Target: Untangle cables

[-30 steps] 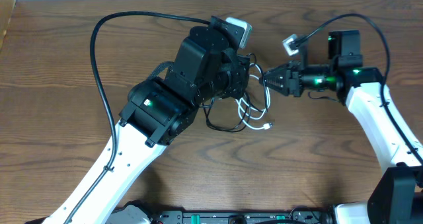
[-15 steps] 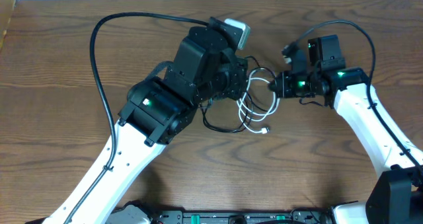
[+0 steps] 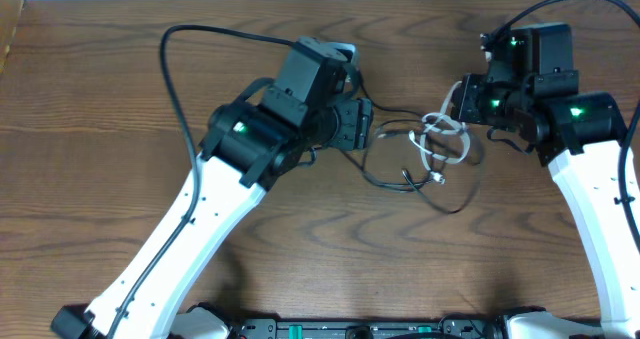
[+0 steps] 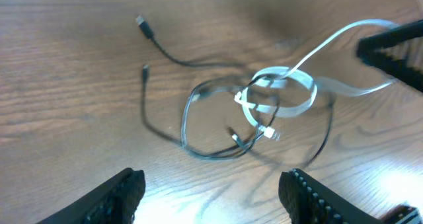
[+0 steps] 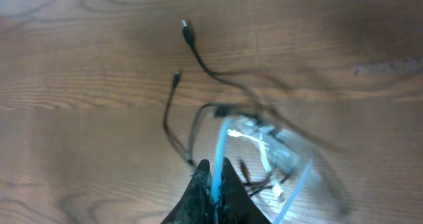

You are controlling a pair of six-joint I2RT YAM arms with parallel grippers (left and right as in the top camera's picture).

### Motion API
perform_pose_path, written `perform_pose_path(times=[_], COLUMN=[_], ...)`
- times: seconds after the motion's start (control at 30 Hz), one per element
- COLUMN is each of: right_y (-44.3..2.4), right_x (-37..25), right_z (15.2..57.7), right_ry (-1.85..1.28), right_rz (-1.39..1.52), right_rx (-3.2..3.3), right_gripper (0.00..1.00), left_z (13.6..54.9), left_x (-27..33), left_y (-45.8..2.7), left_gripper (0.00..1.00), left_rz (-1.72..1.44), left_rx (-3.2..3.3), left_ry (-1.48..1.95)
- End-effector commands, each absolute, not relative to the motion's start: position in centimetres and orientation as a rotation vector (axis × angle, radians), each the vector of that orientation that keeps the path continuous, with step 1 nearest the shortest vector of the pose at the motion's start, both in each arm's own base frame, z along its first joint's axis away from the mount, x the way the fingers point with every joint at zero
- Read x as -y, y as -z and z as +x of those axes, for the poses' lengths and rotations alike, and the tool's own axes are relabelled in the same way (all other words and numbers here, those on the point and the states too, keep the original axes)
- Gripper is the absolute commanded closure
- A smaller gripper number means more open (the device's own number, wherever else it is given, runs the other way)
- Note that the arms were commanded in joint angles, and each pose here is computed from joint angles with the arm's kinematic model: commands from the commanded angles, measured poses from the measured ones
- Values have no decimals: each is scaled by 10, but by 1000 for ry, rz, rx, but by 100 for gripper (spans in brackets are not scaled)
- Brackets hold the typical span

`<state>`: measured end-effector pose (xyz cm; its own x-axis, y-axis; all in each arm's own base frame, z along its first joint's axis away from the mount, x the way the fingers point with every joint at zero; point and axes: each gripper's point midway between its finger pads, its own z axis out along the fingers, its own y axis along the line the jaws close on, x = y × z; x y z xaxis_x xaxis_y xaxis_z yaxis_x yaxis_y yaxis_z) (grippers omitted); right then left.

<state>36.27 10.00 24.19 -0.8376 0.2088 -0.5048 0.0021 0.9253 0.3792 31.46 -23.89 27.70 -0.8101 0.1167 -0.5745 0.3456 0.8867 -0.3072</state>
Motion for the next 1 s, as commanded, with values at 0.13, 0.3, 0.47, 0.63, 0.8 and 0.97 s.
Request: perform_pose_path(times=[0.13,0.3,0.47,0.63,0.8,0.97], right_y=[-247,-292,-359,-414,-426,-440], right_x=[-122,-143,-144,-137,-137,-139], right_z=[357,352,356,361,361,364], right_ry=[-674,-872,-924,-886,-890,-941], right_rz=[77,-104,-197,-226,-211,-205], right_rx=[-2534,-2429,-2254,-2100,-2072,-2020], right_gripper=[99,99,99,99,99,99], left_z=[310,319,324,326,328,333], left_x=[269,277,281,282,284,289], left_y=[-275,-261,-251,-250,-253,-255], left_gripper=[28,28,28,28,28,27], left_rz=[414,420,448,460,463,466], left_rx=[-2493,-2518,-2526,-2518,-2499,-2473], left_ry=[742,751,735,728,737,749])
